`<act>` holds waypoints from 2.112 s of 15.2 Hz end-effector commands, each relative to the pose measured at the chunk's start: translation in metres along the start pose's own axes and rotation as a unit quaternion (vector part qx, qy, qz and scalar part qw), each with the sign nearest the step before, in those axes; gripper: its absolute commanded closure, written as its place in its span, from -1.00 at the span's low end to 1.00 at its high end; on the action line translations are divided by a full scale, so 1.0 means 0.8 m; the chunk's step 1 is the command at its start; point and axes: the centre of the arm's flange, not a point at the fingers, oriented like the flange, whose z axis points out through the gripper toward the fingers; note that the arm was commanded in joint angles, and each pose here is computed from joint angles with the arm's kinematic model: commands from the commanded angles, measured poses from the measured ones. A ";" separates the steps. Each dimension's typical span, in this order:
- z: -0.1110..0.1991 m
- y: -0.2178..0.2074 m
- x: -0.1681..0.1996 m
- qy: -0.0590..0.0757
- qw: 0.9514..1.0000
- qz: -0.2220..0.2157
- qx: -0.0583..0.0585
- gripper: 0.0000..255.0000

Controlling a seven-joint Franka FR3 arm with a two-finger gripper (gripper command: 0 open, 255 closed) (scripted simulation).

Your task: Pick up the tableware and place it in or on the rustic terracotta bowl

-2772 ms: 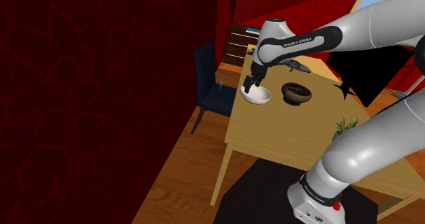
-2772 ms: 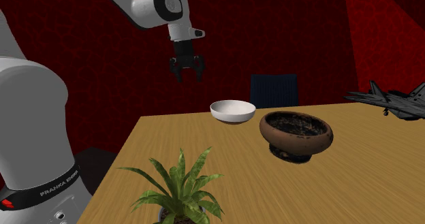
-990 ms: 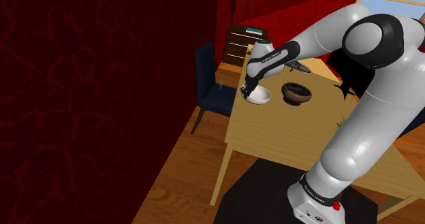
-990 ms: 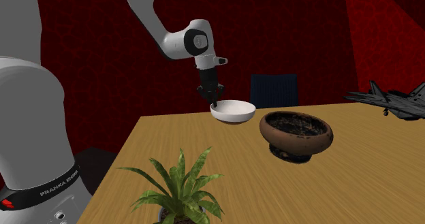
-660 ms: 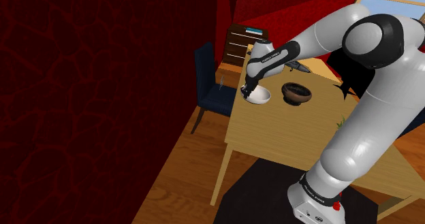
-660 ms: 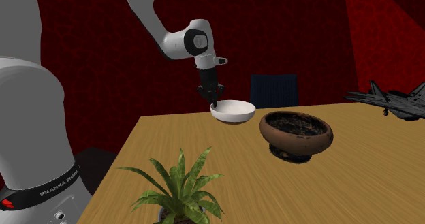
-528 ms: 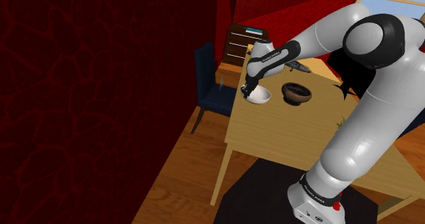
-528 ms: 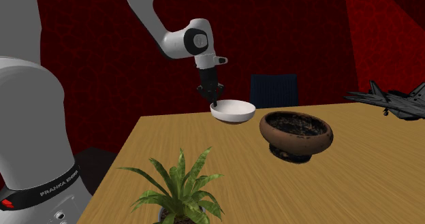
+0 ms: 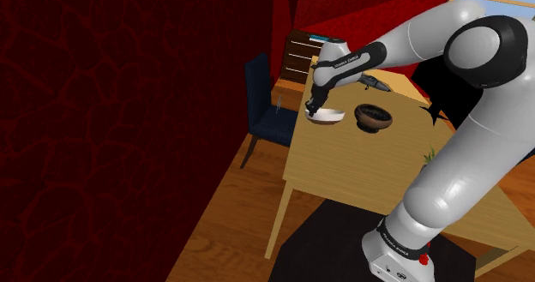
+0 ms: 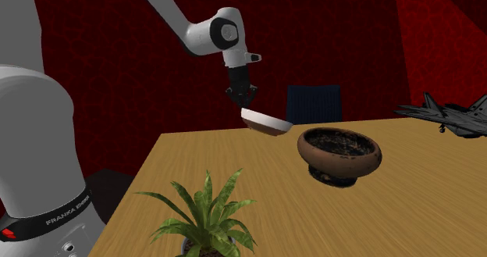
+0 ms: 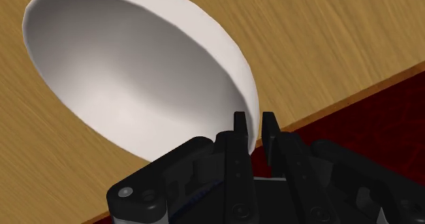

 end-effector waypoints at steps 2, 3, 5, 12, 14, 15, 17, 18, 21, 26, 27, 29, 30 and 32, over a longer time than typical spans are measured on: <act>-0.020 0.002 0.001 0.000 1.000 0.000 0.000 1.00; -0.027 0.003 0.002 0.000 1.000 0.000 0.000 1.00; -0.040 0.005 0.003 0.000 1.000 0.000 0.000 1.00; -0.085 0.011 0.007 0.000 1.000 0.000 0.000 1.00; -0.098 0.013 0.008 0.000 1.000 0.000 0.000 1.00; -0.105 0.013 0.009 0.000 1.000 0.000 0.000 1.00; -0.118 0.015 0.010 0.000 1.000 0.000 0.000 1.00; -0.124 0.016 0.010 0.000 1.000 0.000 0.000 1.00; -0.144 0.019 0.012 0.000 1.000 0.000 0.000 1.00; -0.162 0.049 -0.004 0.000 1.000 0.000 0.000 1.00; -0.163 0.062 -0.013 0.000 1.000 0.000 0.000 1.00; -0.165 0.090 -0.031 0.000 1.000 0.000 0.000 1.00; -0.166 0.104 -0.040 0.000 1.000 0.000 0.000 1.00; -0.168 0.132 -0.058 0.000 1.000 0.000 0.000 1.00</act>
